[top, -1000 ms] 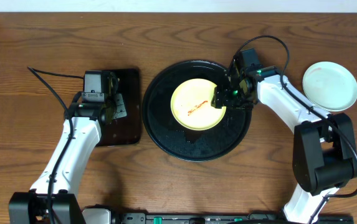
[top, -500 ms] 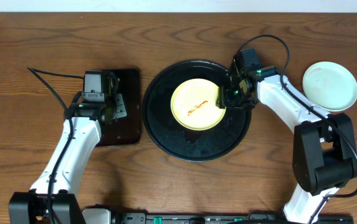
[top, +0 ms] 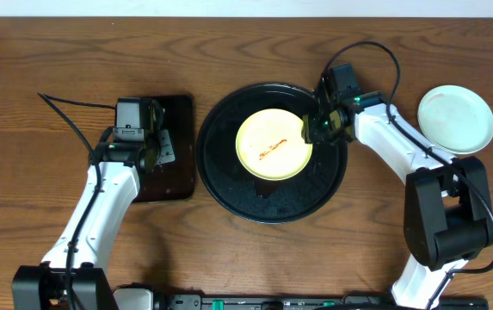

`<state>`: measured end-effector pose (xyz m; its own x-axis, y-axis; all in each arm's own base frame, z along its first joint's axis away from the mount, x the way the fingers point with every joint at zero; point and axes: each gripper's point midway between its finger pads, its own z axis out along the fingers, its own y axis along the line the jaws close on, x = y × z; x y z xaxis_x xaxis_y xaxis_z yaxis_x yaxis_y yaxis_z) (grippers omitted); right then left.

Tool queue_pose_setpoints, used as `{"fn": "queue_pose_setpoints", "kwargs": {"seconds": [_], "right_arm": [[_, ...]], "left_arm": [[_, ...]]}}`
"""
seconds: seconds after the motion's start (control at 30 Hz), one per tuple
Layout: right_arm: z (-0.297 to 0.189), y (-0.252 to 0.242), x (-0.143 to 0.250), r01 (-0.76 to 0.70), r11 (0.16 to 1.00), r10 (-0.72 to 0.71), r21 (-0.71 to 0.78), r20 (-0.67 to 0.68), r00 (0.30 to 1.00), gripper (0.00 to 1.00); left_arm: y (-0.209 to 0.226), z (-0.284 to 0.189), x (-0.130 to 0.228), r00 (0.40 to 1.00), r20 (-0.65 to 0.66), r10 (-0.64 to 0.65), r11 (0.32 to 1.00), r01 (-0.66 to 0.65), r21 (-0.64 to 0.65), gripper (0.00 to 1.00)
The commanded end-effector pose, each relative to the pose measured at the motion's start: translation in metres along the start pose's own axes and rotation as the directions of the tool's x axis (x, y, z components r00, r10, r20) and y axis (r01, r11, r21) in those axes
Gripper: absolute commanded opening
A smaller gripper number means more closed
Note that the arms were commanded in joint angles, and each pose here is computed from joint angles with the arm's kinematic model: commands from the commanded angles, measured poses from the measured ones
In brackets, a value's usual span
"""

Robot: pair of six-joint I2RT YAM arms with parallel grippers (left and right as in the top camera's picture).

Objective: Clean dirty plates on tray and stack at the side
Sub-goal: 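Bring the sponge over onto the yellow plate with the left gripper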

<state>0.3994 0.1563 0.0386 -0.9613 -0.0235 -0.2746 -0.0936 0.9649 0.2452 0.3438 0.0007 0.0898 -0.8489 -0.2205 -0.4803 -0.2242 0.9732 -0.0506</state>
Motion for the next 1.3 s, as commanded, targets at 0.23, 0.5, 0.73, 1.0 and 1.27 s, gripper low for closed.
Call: {"fn": "queue_pose_setpoints", "kwargs": {"seconds": [0.23, 0.5, 0.73, 1.0, 1.27], "right_arm": [[0.031, -0.002, -0.002, 0.076, 0.997, -0.076, 0.016, -0.011, 0.997, 0.41], [0.041, 0.005, 0.007, 0.016, 1.000, -0.017, -0.023, -0.046, 0.999, 0.01], [0.042, 0.019, 0.013, -0.222, 0.975, 0.220, -0.018, -0.064, 0.973, 0.01], [0.047, 0.055, 0.021, -0.272, 0.961, 0.269, -0.042, -0.064, 0.961, 0.01], [0.049, 0.075, 0.030, -0.226, 0.972, 0.222, -0.058, -0.075, 0.972, 0.01]], "left_arm": [[0.003, 0.000, 0.000, 1.000, 0.001, -0.017, 1.000, 0.017, -0.009, 0.07], [-0.002, -0.007, -0.002, 0.999, 0.020, -0.040, 0.999, 0.040, 0.004, 0.07], [-0.035, -0.037, -0.010, 0.994, 0.109, -0.031, 0.996, 0.022, 0.086, 0.07], [-0.088, -0.043, -0.004, 0.991, 0.128, -0.030, 0.982, 0.005, 0.189, 0.07], [-0.156, -0.010, 0.005, 0.989, 0.144, 0.034, 0.955, -0.075, 0.288, 0.07]]}}
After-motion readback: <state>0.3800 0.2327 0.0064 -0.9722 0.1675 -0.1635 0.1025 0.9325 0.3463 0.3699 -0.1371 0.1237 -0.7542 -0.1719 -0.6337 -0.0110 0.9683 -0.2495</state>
